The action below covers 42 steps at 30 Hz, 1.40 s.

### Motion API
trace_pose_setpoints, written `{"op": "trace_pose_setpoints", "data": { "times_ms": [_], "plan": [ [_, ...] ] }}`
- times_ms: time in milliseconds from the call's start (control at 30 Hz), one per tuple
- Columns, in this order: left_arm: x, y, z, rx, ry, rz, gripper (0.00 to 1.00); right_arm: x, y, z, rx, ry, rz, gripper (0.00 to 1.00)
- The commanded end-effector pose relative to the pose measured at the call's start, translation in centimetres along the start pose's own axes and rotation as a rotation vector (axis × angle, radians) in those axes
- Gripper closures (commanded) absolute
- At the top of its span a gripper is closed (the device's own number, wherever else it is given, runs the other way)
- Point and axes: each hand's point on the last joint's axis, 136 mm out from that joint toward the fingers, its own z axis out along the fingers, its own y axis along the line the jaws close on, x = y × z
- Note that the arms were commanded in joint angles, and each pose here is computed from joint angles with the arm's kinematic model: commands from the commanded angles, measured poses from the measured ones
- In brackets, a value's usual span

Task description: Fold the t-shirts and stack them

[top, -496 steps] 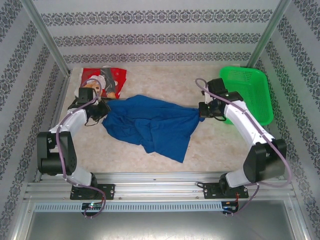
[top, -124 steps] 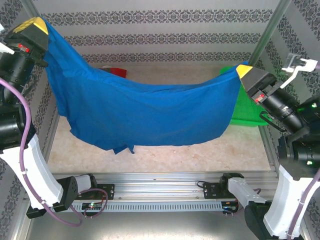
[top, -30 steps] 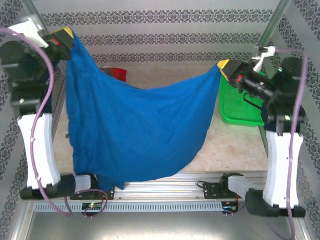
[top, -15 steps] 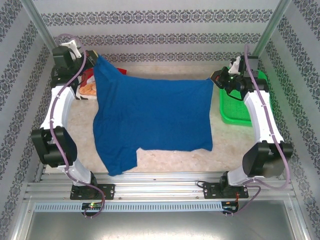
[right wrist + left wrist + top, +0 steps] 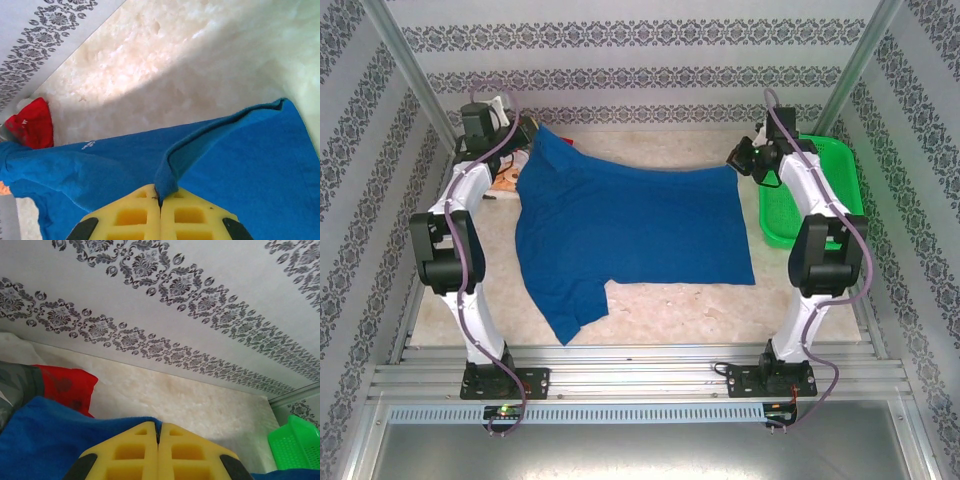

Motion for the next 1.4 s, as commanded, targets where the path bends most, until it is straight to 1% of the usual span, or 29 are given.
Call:
{"op": "trace_pose_setpoints", "data": {
  "times_ms": [0, 67, 133, 267, 333, 433, 600, 700, 867, 1000, 1133, 1367],
  "plan": [
    [-2.3, -1.4, 0.6, 0.066, -0.065, 0.034, 1.0, -2.4, 0.2, 1.0, 0.033, -0.049, -0.055, 1.0],
    [-2.2, -1.1, 1.4, 0.068, -0.063, 0.022, 1.0, -3.4, 0.3, 2.5, 0.026, -0.043, -0.074, 1.0],
    [-2.1, -1.3, 2.1, 0.08, -0.065, 0.023, 1.0, -4.8, -0.1, 3.5, 0.057, -0.055, -0.097, 1.0],
    [-2.7, -0.8, 3.5, 0.065, -0.078, 0.005, 1.0, -7.3, 0.0, 4.7, 0.062, -0.089, -0.109, 1.0],
    [-2.5, -1.1, 3.6, 0.066, -0.071, 0.004, 1.0, -7.7, -0.4, 5.0, 0.079, -0.083, -0.102, 1.0],
    [-1.2, -1.5, 3.1, 0.072, -0.041, -0.003, 1.0, -7.2, -0.8, 5.1, 0.087, -0.067, -0.087, 1.0],
    [1.2, -1.6, 0.9, 0.059, -0.009, -0.018, 1.0, -4.5, -1.6, 4.7, 0.122, -0.045, -0.069, 1.0],
    [3.0, -0.9, -0.2, 0.038, 0.009, -0.025, 1.0, -2.4, -3.0, 4.8, 0.153, -0.016, -0.052, 1.0],
    [6.6, 0.6, -0.7, 0.014, 0.085, -0.071, 1.0, 0.2, -5.3, 4.8, 0.215, 0.01, -0.04, 1.0],
    [7.5, 2.0, -2.1, -0.007, 0.08, -0.159, 1.0, 0.9, -5.7, 4.6, 0.229, 0.035, -0.05, 1.0],
    [9.4, 2.0, -2.9, -0.011, 0.136, -0.229, 1.0, 1.3, -5.8, 4.5, 0.237, 0.047, -0.054, 1.0],
    [13.5, 5.4, -4.2, -0.164, 0.216, -0.263, 1.0, 1.8, -6.1, 5.0, 0.275, 0.068, -0.08, 1.0]
  ]
}}
